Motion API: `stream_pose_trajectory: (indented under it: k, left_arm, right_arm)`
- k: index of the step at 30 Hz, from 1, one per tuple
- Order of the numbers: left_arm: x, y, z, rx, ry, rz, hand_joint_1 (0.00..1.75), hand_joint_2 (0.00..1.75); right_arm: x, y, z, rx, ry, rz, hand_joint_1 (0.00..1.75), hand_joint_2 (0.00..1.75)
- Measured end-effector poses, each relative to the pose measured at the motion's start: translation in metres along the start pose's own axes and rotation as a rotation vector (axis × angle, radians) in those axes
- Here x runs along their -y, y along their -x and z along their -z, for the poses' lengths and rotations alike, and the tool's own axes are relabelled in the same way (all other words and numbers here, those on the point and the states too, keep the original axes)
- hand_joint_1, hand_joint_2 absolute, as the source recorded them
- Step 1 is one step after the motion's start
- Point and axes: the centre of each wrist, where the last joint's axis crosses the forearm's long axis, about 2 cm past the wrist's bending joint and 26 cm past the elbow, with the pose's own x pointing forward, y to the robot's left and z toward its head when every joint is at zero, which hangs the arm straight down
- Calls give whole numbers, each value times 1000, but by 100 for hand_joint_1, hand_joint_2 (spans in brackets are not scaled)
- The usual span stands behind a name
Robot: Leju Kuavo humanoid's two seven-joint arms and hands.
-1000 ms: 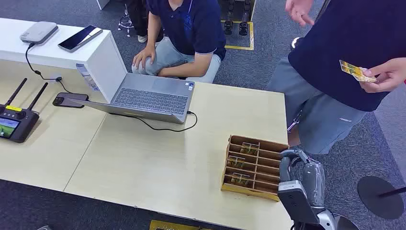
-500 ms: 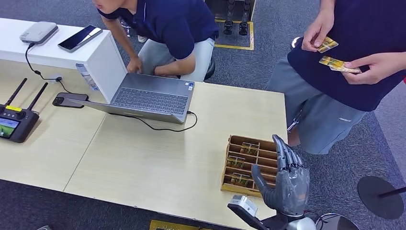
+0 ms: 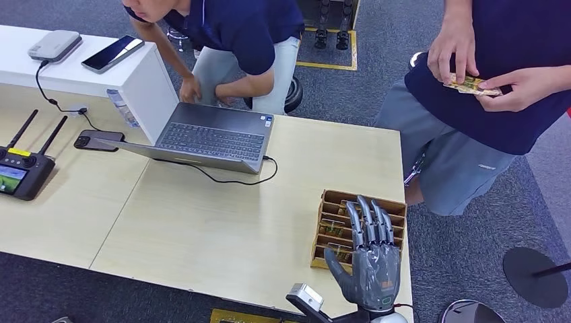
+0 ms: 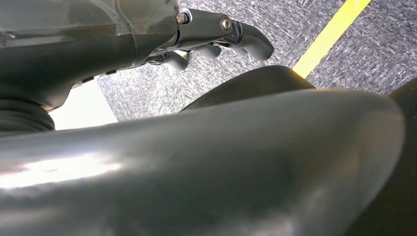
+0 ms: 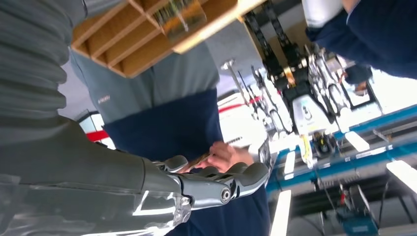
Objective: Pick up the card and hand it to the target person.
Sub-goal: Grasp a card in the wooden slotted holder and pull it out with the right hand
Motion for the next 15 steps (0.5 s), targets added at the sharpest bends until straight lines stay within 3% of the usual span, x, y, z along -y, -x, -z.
stream_pose_trajectory:
  k: [15]
  left_arm:
    - [0,0,0,-7,2,0,0,0]
  right_arm:
    - [-6,-4,-2,-17,-16,-7,136,175]
